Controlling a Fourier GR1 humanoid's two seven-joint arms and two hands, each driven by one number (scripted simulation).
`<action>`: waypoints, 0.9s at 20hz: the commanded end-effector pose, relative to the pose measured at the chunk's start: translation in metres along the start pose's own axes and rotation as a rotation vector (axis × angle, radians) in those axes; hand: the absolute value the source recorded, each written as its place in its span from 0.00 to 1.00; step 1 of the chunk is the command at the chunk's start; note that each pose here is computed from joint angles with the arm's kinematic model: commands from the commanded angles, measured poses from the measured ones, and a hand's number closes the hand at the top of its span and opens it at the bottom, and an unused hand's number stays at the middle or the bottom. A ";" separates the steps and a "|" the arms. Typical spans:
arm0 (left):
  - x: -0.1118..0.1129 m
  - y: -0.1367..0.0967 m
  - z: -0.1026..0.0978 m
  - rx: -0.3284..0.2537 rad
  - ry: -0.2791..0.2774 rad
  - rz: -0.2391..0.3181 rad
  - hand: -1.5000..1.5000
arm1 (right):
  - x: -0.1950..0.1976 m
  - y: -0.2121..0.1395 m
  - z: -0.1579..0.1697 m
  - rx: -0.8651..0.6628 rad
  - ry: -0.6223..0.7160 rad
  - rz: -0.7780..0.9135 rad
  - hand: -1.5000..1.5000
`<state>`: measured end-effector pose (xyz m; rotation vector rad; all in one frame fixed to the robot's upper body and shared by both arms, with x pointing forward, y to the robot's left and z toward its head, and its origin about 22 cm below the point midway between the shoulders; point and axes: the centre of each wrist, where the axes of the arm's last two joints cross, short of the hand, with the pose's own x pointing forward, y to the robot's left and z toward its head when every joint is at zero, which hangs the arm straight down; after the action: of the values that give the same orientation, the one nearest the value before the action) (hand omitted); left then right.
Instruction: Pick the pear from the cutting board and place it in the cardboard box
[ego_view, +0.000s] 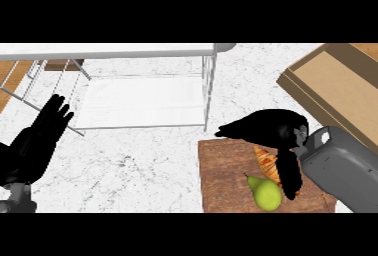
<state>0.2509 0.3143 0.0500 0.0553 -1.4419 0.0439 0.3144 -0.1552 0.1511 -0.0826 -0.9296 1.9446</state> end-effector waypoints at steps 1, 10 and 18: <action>0.004 0.003 0.001 -0.004 -0.017 -0.022 0.50 | -0.008 0.004 -0.008 0.090 0.065 -0.007 0.00; 0.003 0.000 -0.009 -0.003 0.017 -0.001 0.50 | -0.003 0.011 -0.017 0.165 0.134 0.023 0.00; -0.003 -0.012 0.005 0.004 0.010 0.011 0.50 | -0.003 0.032 -0.031 0.161 0.114 0.017 0.00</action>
<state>0.2470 0.3137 0.0499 0.0471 -1.4376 0.0485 0.3031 -0.1509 0.1182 -0.1082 -0.7275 1.9824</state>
